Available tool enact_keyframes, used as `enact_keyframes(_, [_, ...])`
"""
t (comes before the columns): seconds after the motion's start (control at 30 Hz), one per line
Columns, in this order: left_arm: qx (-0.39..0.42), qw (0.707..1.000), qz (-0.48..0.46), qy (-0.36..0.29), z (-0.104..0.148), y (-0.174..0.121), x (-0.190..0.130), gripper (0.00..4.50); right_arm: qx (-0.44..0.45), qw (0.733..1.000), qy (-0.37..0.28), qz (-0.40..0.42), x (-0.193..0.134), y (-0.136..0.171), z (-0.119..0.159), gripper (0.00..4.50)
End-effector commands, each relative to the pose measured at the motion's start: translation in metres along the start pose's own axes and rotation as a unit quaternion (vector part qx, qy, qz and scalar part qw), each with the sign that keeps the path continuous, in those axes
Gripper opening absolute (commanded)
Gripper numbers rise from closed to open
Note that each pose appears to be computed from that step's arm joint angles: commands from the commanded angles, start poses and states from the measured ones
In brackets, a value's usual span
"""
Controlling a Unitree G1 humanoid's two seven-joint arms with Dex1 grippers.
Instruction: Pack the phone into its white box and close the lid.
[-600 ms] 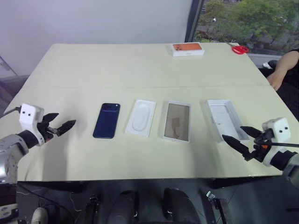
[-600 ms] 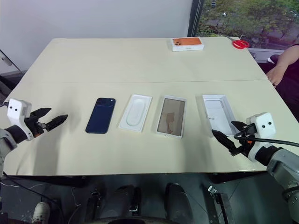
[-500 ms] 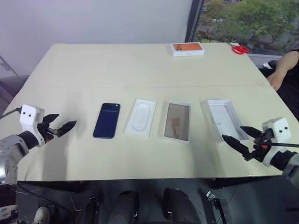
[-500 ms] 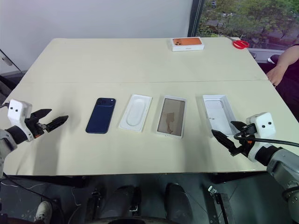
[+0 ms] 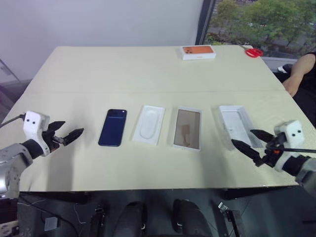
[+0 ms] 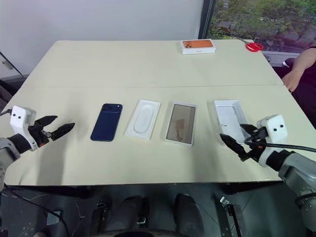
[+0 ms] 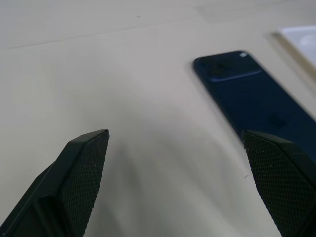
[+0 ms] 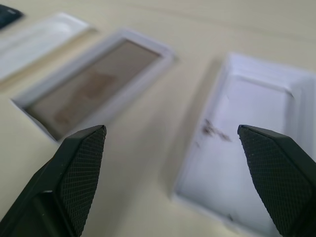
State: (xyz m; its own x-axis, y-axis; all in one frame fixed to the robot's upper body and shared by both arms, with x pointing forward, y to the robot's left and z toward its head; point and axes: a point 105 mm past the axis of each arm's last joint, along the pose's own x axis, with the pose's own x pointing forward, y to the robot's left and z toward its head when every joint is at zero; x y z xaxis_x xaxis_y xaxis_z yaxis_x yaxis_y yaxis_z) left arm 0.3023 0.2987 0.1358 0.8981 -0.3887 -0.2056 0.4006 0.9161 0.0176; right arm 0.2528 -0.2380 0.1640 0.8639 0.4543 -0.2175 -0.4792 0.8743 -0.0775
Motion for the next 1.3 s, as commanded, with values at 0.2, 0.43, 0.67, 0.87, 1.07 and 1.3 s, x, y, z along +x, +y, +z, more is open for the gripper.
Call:
enact_keyframes(0.2, [0.000,0.998,-0.050,-0.033,0.028,-0.033,0.019,4.50,-0.025,0.997,-0.038,0.059,0.023,0.032,0.020,4.45])
enact_keyframes(0.43, [-0.021,0.997,-0.074,-0.024,0.034,-0.048,0.033,4.50,-0.033,0.993,-0.070,0.089,0.047,0.061,0.034,4.45])
enact_keyframes(0.67, [-0.071,0.988,-0.135,-0.003,0.046,-0.101,0.062,4.50,-0.037,0.993,-0.069,0.083,0.052,0.064,0.030,4.45])
enact_keyframes(0.87, [-0.124,0.982,-0.112,0.087,0.035,-0.121,0.086,4.50,-0.046,0.993,-0.064,0.086,0.051,0.067,0.028,4.45])
enact_keyframes(1.07, [-0.169,0.967,-0.135,0.135,0.034,-0.140,0.091,4.50,-0.047,0.994,-0.060,0.081,0.048,0.065,0.026,4.45])
enact_keyframes(1.3, [-0.195,0.952,-0.133,0.194,0.029,-0.149,0.096,4.50,-0.048,0.994,-0.057,0.075,0.045,0.065,0.025,4.45])
